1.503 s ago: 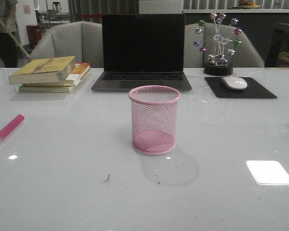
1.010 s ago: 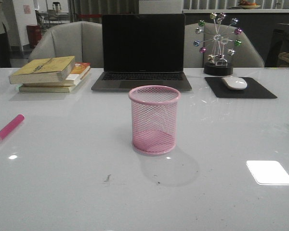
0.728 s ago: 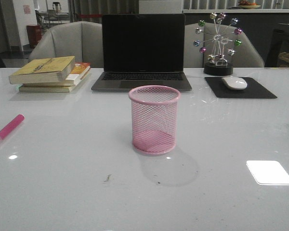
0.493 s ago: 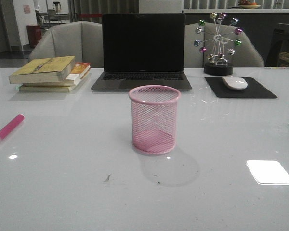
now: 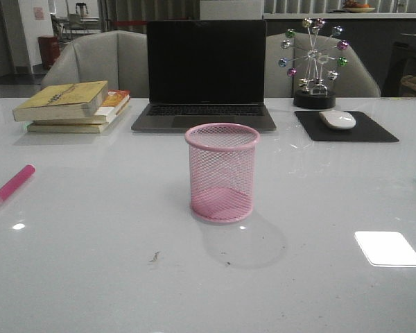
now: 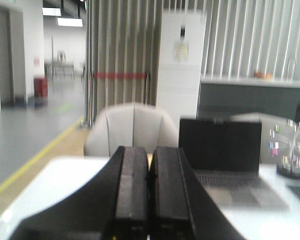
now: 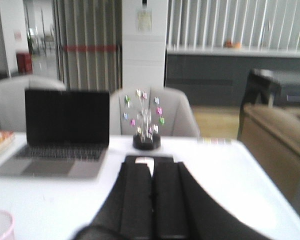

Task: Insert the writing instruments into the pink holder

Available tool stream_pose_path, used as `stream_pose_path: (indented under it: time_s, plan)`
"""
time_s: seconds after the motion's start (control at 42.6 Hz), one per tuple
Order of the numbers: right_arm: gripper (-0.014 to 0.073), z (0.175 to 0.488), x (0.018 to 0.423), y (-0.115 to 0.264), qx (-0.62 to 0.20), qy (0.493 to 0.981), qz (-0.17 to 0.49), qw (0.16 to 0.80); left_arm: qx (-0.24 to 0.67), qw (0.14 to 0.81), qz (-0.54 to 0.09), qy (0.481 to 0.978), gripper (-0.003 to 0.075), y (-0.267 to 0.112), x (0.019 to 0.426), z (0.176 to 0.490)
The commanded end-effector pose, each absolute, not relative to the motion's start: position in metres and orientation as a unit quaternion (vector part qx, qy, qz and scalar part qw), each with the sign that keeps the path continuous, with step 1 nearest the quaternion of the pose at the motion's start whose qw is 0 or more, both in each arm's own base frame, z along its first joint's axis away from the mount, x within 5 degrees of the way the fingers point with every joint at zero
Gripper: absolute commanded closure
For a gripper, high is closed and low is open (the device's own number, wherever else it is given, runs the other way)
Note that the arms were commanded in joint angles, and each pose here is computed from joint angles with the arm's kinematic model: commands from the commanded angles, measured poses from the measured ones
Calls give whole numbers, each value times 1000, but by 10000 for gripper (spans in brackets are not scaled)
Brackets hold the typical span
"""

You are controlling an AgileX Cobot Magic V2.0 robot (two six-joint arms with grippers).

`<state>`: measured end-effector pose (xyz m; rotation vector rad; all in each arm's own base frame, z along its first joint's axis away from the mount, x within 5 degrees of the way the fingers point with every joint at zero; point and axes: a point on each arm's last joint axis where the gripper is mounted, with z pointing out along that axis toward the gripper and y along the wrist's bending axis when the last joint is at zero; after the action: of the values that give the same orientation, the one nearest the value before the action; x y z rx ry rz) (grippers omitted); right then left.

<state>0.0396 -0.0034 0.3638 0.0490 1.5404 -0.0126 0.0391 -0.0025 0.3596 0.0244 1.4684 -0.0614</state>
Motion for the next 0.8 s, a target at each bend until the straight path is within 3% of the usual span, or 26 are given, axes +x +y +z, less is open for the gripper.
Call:
stream_pose_path:
  time_s: [0.0,0.305,0.611,0.705,0.775]
  plan:
    - [538,379,53,-5,18,712,-20,702,13,712,-34,701,622,-4,53,375]
    - [538,341,94,-7,27,855,-27,517,16,564,-30,825,622,-7,97,344]
    - [529,311,124,-8,27,912,-30,408,15,494,-31,869,620,-9,126,326]
    - [424,306,133,-8,26,919,-30,392,18,480,-29,876,594,-9,132,322]
    - [276,302,140,-8,25,924,-31,381,18,474,-29,880,507,-9,135,320]
